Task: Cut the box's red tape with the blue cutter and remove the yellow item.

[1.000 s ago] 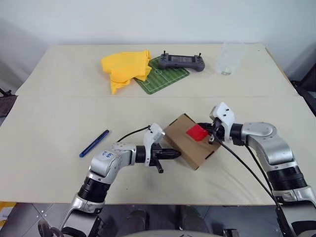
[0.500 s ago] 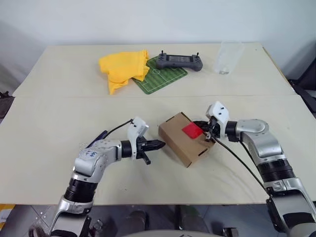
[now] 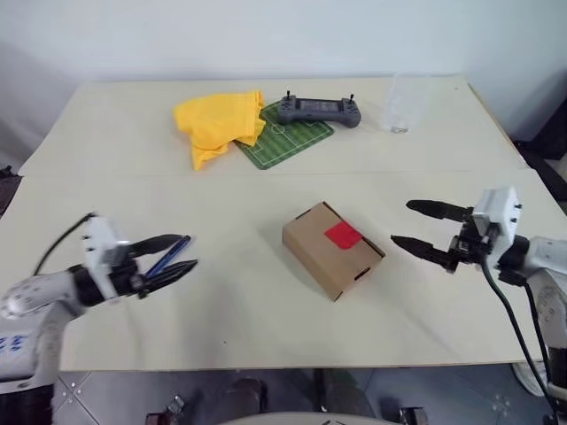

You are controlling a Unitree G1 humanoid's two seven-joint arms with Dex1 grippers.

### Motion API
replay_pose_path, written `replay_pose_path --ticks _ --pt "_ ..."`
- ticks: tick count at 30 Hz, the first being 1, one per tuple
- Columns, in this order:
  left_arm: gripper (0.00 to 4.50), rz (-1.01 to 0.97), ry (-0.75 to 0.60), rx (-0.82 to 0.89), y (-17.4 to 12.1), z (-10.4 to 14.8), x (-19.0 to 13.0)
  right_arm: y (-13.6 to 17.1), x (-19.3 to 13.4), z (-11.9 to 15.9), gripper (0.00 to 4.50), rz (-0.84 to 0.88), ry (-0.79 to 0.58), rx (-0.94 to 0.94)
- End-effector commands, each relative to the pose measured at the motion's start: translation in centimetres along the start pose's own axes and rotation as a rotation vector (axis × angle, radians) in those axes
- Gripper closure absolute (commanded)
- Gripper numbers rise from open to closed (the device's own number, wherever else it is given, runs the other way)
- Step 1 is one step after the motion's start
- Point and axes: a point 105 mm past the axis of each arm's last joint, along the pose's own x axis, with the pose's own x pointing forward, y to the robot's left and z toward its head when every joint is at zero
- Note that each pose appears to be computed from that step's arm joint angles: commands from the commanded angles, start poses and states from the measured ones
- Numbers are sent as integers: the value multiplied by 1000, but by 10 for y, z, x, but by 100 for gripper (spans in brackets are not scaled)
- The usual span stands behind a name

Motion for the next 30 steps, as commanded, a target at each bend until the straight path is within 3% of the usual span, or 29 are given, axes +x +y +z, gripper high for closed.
replay_pose_path --ticks 1,5,7,13,16,22,30 --pt "3 237 44 15 44 -1 -62 28 -5 34 0 62 -161 -75" --pt "1 277 214 -66 48 -35 -103 49 -7 47 0 128 -206 -77" --pt "1 346 218 -72 60 -38 -116 52 -5 51 0 117 -235 -81" --pt "1 236 307 -27 50 -47 -113 66 5 67 0 191 -299 -226" --pt "1 134 250 54 42 -30 -85 69 12 79 0 191 -344 -250" --pt "1 -51 218 133 24 -21 3 60 13 72 0 170 -312 -265" --pt "1 -73 356 183 13 -48 27 61 9 72 0 127 -284 -255"
